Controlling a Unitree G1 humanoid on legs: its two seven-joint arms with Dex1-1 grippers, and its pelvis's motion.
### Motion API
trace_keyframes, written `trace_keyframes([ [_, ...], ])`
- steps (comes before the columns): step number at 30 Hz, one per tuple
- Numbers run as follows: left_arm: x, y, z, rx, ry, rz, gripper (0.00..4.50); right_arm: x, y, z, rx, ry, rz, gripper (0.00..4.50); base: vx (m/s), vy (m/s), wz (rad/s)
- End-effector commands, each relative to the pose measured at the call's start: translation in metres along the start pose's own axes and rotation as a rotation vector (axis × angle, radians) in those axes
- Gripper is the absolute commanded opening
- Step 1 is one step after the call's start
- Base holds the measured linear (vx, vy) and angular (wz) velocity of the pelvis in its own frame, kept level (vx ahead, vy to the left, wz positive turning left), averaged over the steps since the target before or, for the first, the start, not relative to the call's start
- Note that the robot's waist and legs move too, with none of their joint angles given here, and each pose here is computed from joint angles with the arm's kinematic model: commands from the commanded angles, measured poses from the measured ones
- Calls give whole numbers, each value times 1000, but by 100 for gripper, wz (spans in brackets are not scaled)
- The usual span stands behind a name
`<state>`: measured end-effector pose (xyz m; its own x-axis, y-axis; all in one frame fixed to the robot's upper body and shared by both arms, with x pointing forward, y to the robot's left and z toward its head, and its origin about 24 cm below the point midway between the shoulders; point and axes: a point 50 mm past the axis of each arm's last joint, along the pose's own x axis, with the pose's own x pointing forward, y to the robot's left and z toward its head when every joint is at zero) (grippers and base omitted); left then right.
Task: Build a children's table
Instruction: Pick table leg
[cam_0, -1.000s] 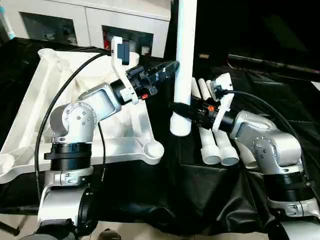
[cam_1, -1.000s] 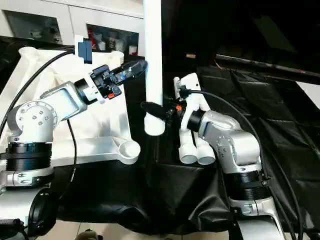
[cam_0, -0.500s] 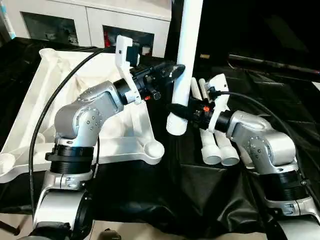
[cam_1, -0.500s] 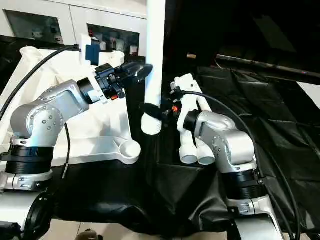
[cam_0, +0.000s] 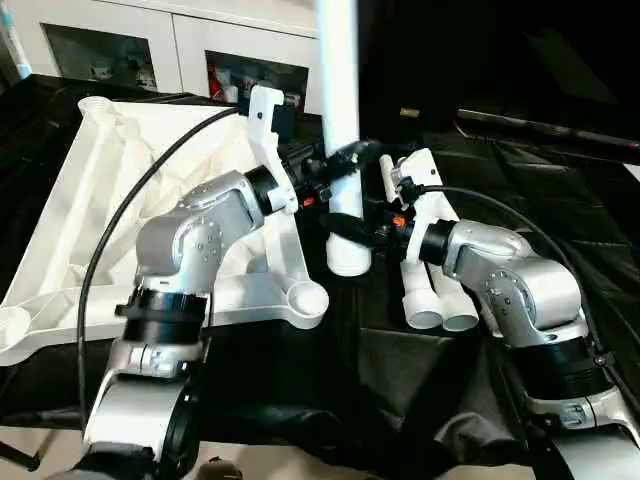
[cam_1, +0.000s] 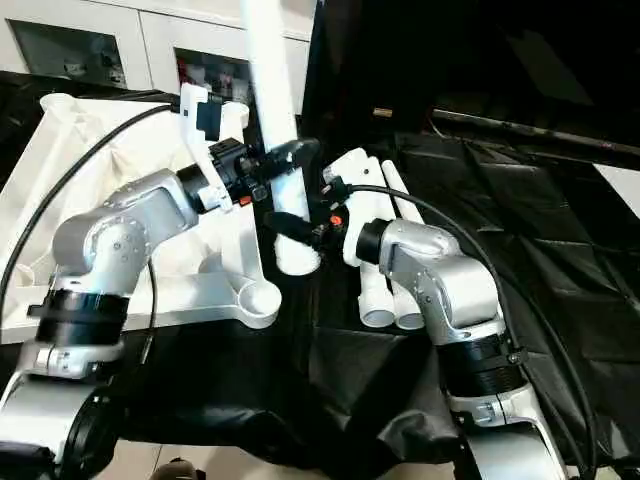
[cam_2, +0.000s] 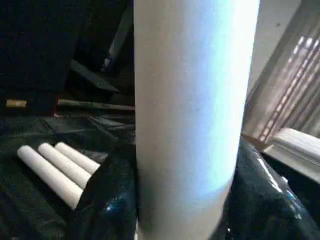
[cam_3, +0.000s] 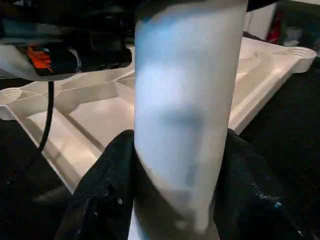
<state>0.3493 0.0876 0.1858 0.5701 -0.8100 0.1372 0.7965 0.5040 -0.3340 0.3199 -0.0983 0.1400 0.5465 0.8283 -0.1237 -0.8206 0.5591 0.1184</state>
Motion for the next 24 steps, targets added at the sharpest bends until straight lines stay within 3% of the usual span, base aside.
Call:
trace_keyframes([
  [1, 0, 7, 12, -36, -48, 69, 195, 0, 2, 10, -44, -26, 17, 188, 0, 0, 0],
  [11, -1, 9, 14, -69, -37, 71, 189, 1, 2, 13, -50, -40, 18, 188, 0, 0, 0],
  [12, -2, 8, 15, -58, -30, 55, 189, 1, 1, 13, -31, -55, 20, 223, 0, 0, 0],
  [13, -2, 7, 15, -49, -26, 42, 189, 0, 1, 14, -10, -66, 32, 223, 0, 0, 0],
  [15, -3, -1, 19, -12, -10, -55, 189, -6, 2, 19, 79, -114, 105, 260, 0, 0, 0],
  [17, -3, -4, 21, 2, -6, -91, 189, -9, 0, 20, 94, -118, 112, 263, 0, 0, 0],
  [18, -4, -7, 22, 10, -3, -124, 189, -12, -1, 20, 109, -114, 125, 284, 0, 0, 0],
  [24, -3, -25, 28, 48, 65, -372, 189, -38, -6, 23, 213, -93, 304, 296, 0, 0, 0],
])
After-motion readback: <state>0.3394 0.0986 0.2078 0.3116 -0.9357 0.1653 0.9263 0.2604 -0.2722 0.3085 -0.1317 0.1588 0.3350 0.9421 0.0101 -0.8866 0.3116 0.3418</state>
